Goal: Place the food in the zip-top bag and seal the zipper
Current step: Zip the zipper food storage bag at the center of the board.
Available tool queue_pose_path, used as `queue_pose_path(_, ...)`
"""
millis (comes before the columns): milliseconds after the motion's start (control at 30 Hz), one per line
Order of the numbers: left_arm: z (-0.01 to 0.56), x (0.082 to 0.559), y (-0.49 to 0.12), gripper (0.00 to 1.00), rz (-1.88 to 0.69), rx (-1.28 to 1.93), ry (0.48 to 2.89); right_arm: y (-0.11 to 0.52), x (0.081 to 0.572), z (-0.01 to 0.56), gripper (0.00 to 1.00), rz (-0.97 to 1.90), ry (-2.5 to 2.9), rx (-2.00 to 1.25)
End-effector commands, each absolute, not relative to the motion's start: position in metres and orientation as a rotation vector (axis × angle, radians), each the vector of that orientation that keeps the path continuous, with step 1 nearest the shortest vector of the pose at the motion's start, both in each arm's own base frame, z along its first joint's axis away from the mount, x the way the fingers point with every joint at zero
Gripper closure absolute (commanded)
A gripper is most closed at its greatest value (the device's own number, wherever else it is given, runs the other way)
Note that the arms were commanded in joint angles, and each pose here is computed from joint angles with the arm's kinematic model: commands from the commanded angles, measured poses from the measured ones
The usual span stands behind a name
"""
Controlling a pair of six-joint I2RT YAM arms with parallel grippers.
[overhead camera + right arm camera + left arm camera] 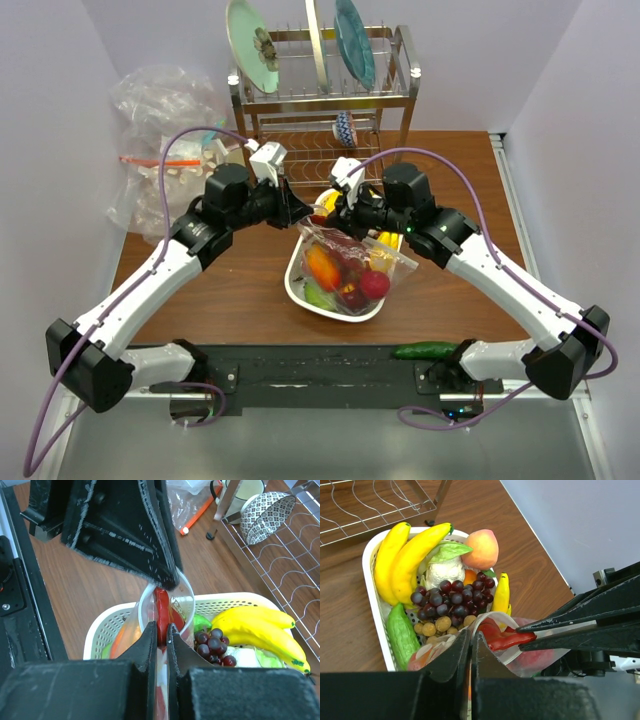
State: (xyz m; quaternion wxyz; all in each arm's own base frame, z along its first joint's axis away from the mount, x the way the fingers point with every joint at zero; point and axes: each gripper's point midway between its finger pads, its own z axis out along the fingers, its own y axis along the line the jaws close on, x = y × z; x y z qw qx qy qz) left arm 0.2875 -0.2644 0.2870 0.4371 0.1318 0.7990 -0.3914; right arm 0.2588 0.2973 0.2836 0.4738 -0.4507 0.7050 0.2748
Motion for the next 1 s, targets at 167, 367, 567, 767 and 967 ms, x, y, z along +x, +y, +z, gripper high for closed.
queue_pose_path(167, 0.336, 0.291, -0.264, 1.00, -0.962, 0.395, 1.859, 0.257, 0.217, 0.222, 1.00, 0.620, 2.060, -1.244)
queue_pose_path(367, 0.397, 0.282, -0.269, 1.00, -1.040, 0.431, 1.705, 0.255, 0.210, 0.206, 1.00, 0.625, 2.138, -1.289)
queue_pose_path(567, 0.446, 0.265, -0.279, 1.00, -1.156, 0.484, 1.583, 0.257, 0.209, 0.200, 1.00, 0.620, 2.172, -1.308)
queue_pose_path(767, 0.457, 0.256, -0.283, 1.00, -1.212, 0.493, 1.541, 0.256, 0.209, 0.182, 1.00, 0.592, 2.234, -1.329)
queue_pose_path(967, 0.476, 0.251, -0.283, 1.00, -1.236, 0.491, 1.500, 0.257, 0.210, 0.166, 1.00, 0.592, 2.265, -1.334)
